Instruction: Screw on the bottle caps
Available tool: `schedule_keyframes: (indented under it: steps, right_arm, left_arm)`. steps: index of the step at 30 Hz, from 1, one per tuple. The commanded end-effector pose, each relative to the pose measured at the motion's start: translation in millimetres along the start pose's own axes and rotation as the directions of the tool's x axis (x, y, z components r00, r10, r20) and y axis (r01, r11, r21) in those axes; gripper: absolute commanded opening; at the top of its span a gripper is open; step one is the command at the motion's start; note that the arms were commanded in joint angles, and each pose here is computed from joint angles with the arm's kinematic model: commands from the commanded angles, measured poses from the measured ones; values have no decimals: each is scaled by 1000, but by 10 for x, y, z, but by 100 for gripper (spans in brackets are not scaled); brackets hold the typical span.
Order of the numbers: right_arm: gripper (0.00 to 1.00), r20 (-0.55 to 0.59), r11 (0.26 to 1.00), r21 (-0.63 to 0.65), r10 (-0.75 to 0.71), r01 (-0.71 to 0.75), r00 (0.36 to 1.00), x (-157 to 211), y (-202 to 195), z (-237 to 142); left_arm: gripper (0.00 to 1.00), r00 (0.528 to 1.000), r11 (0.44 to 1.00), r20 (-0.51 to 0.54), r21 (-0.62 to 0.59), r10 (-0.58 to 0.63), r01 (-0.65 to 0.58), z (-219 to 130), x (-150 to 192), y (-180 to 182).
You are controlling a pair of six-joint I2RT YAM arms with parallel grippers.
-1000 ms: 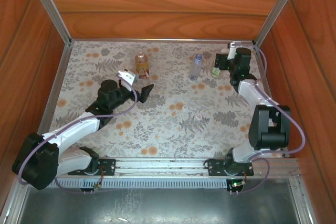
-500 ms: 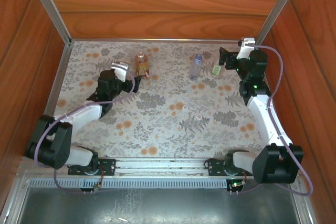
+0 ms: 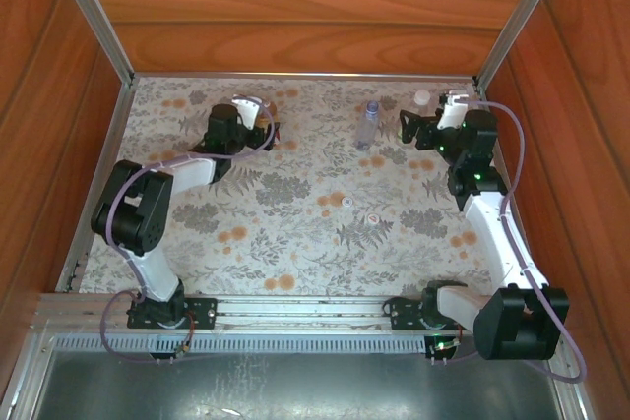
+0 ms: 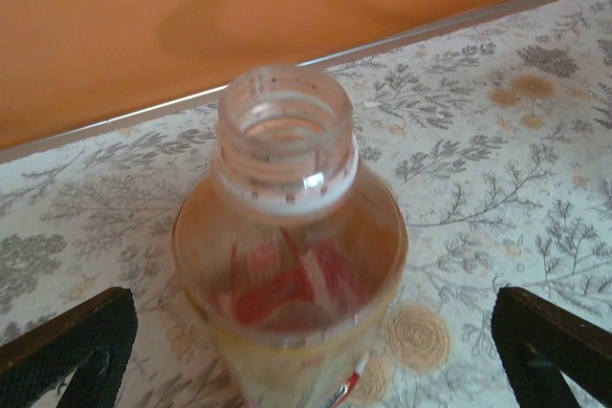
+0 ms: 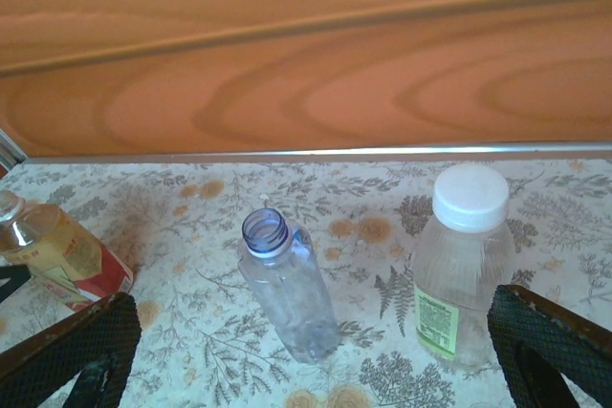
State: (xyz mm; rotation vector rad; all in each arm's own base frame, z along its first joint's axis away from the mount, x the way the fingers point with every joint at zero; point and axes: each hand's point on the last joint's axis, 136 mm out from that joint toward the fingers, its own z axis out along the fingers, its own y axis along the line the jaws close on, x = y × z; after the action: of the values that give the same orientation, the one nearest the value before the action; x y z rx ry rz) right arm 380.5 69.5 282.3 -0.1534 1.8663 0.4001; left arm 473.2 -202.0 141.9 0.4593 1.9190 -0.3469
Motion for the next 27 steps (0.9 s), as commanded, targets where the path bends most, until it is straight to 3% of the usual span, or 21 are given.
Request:
schedule_keyframes:
  steps: [1, 9, 13, 19, 23, 27]
  right_arm:
    - [100, -4, 999, -23, 22, -22, 1000, 35, 22, -32]
    - [98, -14, 997, -67, 26, -27, 1000, 54, 92, -22]
    - [98, -19, 998, -63, 20, -22, 1000, 69, 92, -42]
    - [98, -30, 997, -67, 30, -32, 999, 108, 114, -93]
    - [99, -13, 994, -97, 58, -59, 998, 44, 199, -189]
    - [100, -8, 983, -143, 117, -116, 993, 4, 305, -277]
  left_arm:
    - [100, 999, 999, 39, 13, -32, 31, 138, -130, 41]
    - [99, 999, 999, 33, 38, -16, 15, 433, -73, 40]
    - [86, 999, 999, 27, 45, -17, 15, 496, -23, 38]
    - [71, 1000, 997, 28, 70, 13, -15, 455, -3, -12]
    - [68, 999, 992, 33, 122, 38, -42, 363, 1, -116]
    - [68, 994, 960, 61, 260, 94, -106, 161, -22, -409]
